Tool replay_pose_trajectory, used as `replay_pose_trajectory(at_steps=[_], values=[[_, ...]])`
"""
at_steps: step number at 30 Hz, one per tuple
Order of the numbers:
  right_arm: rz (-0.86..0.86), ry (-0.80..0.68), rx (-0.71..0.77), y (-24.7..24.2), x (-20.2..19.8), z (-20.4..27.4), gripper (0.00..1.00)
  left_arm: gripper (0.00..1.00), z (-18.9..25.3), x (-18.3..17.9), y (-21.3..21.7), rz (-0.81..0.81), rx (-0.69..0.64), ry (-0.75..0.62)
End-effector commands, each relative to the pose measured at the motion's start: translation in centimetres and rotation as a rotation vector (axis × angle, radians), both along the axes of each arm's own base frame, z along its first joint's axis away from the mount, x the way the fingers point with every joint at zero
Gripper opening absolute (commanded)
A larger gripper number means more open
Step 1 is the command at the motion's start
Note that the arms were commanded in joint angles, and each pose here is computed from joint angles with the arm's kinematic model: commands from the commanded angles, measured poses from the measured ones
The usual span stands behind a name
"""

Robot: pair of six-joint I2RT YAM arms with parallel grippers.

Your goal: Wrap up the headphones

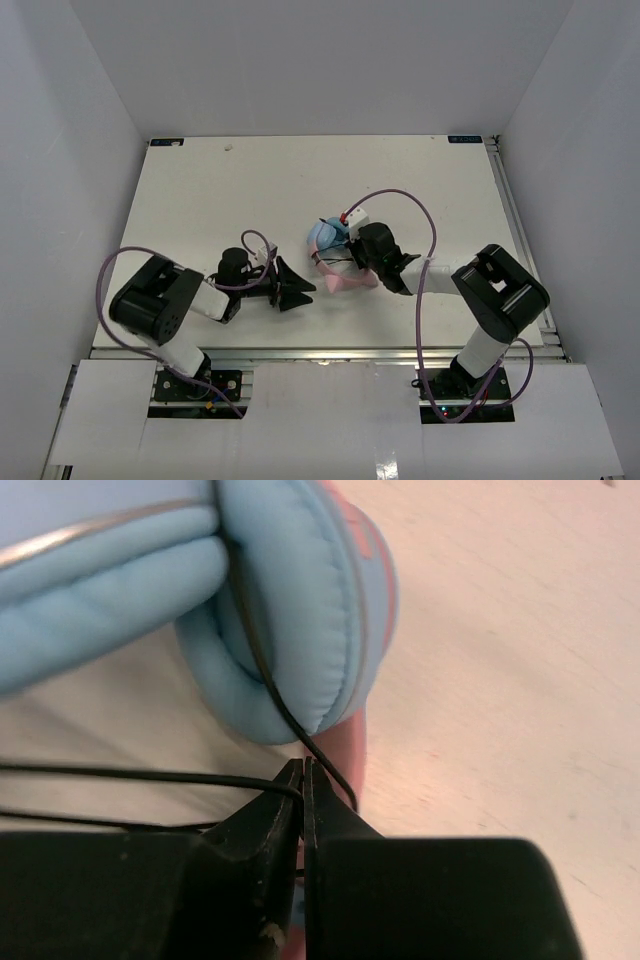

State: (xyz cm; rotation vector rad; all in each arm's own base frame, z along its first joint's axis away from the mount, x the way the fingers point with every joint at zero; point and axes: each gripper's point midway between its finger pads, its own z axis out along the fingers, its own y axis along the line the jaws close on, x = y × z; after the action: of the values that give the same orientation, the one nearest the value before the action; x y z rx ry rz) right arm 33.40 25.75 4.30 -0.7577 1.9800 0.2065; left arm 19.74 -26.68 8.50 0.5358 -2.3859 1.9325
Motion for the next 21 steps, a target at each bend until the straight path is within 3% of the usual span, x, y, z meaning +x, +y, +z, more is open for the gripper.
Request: replay_pose_trajectory(at_steps=[1, 4, 7, 11, 21], values=[[-0.121, -0.045, -0.048, -2.6, 2.5, 0.7, 0.08, 0.56, -2.2, 0.1, 2.5, 0.048, 0.235, -0.057], [-0.123, -0.041, -0.046, -2.6, 2.6, 0.6, 0.08, 0.56, -2.0, 1.3, 4.1, 0.125, 0.347, -0.094], [-0.118, -0.034, -0.037, -2.5, 2.6, 0.6, 0.08, 0.57, -2.1, 4.0, 7.3, 0.294, 0.543, -0.153], [-0.115, -0.032, -0.034, -2.4, 2.5, 0.6, 0.08, 0.58, -0.6, 5.7, 9.4, 0.389, 0.662, -0.249], [-0.122, -0.049, -0.027, -2.2, 3.0, 1.7, 0.08, 0.58, 0.3, 7.1, 7.0, 0.344, 0.791, -0.371]])
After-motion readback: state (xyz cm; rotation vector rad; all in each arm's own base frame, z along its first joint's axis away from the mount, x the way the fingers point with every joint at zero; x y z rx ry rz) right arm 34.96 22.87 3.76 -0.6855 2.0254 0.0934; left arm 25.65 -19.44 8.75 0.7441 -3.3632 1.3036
